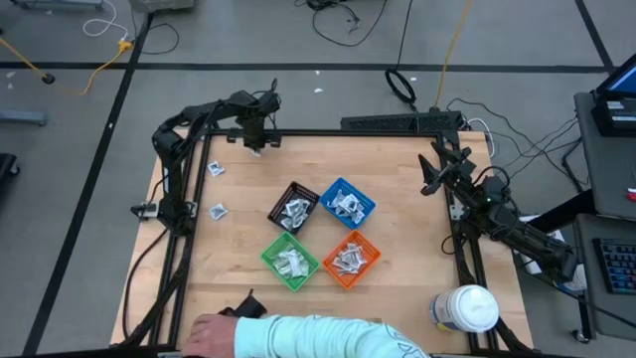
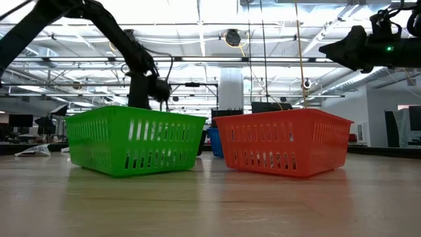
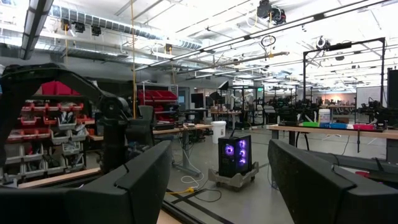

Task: Pick & Place First Aid Supplies
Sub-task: Put the black towelette pack into the black bin

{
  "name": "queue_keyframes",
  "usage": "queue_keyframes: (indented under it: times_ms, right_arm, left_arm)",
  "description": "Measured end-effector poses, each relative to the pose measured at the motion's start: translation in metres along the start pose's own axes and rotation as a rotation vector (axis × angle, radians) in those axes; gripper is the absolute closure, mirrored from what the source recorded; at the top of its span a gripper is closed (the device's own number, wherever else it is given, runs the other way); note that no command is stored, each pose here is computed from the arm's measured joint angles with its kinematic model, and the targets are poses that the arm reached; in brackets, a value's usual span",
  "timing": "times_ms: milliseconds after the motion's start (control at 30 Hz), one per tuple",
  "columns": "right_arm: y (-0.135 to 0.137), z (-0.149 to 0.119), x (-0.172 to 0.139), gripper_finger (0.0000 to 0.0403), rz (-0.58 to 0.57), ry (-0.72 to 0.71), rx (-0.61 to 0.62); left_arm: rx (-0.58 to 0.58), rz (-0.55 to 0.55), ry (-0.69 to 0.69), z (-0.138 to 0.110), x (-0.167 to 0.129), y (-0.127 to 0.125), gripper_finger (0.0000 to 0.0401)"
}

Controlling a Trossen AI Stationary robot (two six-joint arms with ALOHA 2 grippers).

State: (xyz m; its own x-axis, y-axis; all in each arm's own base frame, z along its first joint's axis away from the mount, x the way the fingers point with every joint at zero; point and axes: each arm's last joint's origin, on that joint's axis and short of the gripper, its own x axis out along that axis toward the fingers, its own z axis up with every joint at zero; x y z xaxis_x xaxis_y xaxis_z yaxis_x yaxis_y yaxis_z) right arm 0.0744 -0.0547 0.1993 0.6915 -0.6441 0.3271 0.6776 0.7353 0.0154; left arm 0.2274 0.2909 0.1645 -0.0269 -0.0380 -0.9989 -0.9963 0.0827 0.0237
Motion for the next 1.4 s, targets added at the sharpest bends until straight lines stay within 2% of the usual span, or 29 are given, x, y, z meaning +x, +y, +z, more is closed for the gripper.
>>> queue_keyframes:
  times_ms: [167, 300, 500, 667, 867, 1200, 1400]
  right_arm:
    - [0.000, 0.000, 0.000, 0.0140, 0.000, 0.000, 0.000]
    - [0.000, 0.000, 0.000, 0.0140, 0.000, 0.000, 0.000]
    - [0.000, 0.000, 0.000, 0.0140, 0.000, 0.000, 0.000]
    - [0.000, 0.000, 0.000, 0.0140, 0.000, 0.000, 0.000]
    - [0.000, 0.000, 0.000, 0.0140, 0.000, 0.000, 0.000]
    - [0.000, 0.000, 0.000, 0.0140, 0.000, 0.000, 0.000]
    - [0.000, 0.000, 0.000, 0.0140, 0.000, 0.000, 0.000]
  left_arm:
    - [0.088, -0.045, -0.057, -0.008, -0.029, 0.003, 0.0397]
    - [0.205, -0.068, -0.097, -0.020, -0.053, 0.006, 0.0397]
    - [0.456, -0.069, -0.132, -0.043, -0.083, 0.009, 0.0399]
    - [0.702, -0.058, -0.144, -0.059, -0.095, 0.006, 0.0399]
    - [0.868, -0.056, -0.148, -0.081, -0.095, -0.020, 0.0400]
    - [1.153, -0.079, -0.155, -0.145, -0.092, -0.074, 0.0400]
    - [1.248, -0.090, -0.148, -0.181, -0.091, -0.093, 0.0398]
